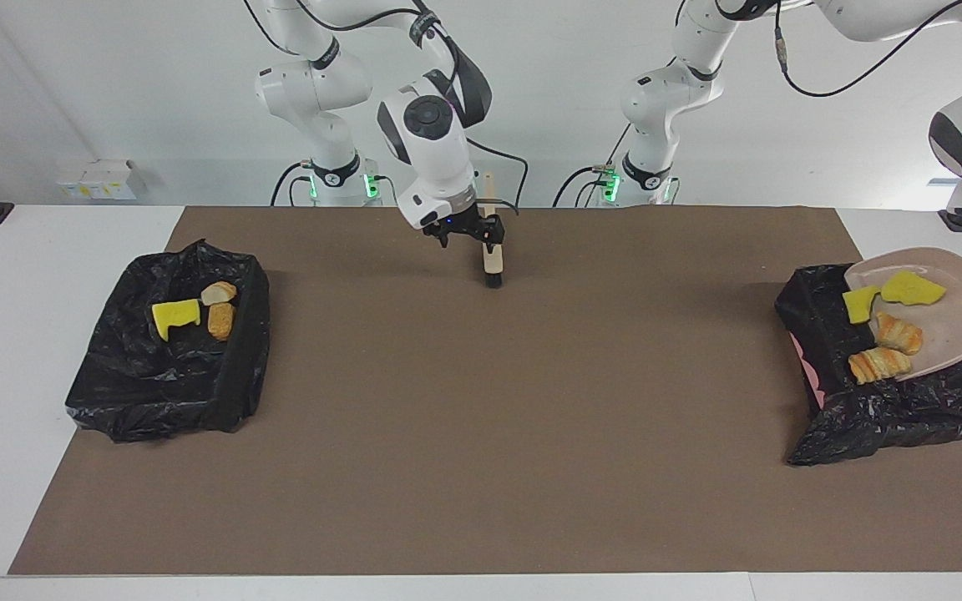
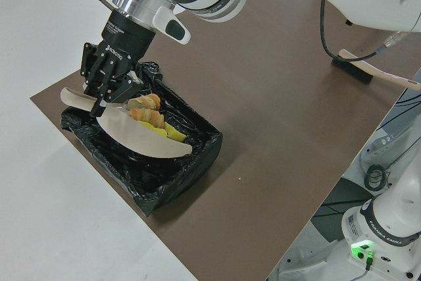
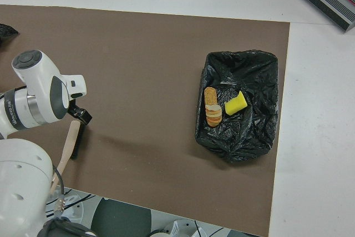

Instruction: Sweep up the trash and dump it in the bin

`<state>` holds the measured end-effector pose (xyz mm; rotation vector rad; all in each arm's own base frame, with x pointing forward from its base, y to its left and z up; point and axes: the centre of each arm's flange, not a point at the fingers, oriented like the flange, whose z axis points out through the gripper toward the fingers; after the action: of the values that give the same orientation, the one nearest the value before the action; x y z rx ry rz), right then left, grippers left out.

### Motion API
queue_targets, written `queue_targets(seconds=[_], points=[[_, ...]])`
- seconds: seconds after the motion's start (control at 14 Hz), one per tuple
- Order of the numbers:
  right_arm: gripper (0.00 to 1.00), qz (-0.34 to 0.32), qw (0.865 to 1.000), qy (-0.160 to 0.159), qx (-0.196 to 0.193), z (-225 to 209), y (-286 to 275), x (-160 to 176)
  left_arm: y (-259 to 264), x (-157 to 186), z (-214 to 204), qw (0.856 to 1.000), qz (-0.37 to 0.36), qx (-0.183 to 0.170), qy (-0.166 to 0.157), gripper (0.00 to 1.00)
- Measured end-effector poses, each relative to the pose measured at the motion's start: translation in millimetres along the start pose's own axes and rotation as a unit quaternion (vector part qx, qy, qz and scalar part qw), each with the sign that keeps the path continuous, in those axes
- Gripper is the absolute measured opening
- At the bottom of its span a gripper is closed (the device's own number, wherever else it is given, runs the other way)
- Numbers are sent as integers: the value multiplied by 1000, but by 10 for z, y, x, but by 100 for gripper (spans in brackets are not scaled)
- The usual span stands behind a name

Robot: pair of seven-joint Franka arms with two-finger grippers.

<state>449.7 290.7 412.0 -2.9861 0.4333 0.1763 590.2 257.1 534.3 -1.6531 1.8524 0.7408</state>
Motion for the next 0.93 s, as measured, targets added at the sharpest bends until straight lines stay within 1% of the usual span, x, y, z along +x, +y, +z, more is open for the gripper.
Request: queue_targets(seconds=[0.07, 0.21, 0.36, 0.57, 0.79, 0.93], points=[[100, 4, 1000, 19, -1, -128, 68, 148, 7, -29, -30, 1000, 3, 0, -15, 32], [100, 12, 998, 54, 1, -424, 168, 400, 57, -127, -96, 999, 3, 1, -34, 32], [100, 21, 997, 72, 5, -771, 307, 631, 114, -237, -168, 998, 5, 2, -56, 32], [100, -12, 996, 88, 1, -1445, 664, 966, 156, -332, -314, 997, 7, 9, -79, 32], [100, -29, 993, 112, -15, -2085, 947, 1104, 177, -371, -409, 996, 6, 14, -87, 32], [100, -29, 991, 121, -40, -2422, 1074, 1099, 146, -332, -475, 996, 5, 20, -87, 32]])
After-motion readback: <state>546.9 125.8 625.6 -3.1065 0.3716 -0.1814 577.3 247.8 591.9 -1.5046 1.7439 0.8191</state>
